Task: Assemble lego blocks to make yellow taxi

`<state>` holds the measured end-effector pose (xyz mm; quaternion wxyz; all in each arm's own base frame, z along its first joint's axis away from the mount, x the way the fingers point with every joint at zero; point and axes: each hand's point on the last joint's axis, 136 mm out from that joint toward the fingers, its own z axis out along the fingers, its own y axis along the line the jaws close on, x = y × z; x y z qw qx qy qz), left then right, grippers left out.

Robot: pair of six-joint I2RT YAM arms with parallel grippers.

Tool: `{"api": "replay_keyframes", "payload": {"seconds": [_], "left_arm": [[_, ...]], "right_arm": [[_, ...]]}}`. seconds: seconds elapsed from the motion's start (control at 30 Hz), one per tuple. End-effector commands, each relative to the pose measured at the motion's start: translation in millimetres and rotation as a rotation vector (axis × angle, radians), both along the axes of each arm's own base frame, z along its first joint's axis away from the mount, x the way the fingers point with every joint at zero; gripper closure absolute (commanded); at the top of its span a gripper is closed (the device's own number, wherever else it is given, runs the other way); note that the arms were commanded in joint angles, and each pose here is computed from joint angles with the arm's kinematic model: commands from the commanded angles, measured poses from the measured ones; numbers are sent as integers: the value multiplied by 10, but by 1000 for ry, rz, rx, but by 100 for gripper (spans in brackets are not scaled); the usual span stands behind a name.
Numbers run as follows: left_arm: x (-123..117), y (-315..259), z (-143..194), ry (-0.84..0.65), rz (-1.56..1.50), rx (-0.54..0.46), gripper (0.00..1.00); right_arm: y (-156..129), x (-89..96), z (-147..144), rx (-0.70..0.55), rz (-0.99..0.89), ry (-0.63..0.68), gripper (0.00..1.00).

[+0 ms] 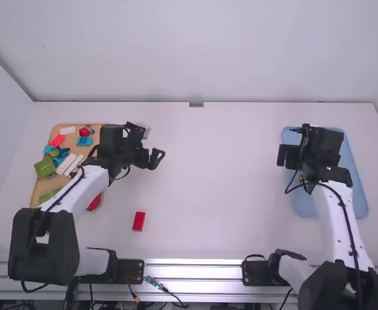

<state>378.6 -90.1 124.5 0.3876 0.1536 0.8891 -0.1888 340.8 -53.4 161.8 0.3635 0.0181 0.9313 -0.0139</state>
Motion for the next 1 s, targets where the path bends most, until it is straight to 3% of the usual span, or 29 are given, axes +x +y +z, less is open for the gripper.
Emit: {"api": "replay_keyframes", "payload": {"seconds": [0.0,0.23,0.67,0.97], "left_arm": [[82,185,389,-18,196,-28,1],[-270,264,778,4,215,-14,1],[-349,642,865,-169,336,94,15],[-507,901,966,-347,472,146,33]], "right_arm": [[175,17,118,33,11,-9,1],[566,-91,5,24,120,62,1],[561,-172,82,22,56,-78,15],[561,-286,160,18,57,-247,32]]}}
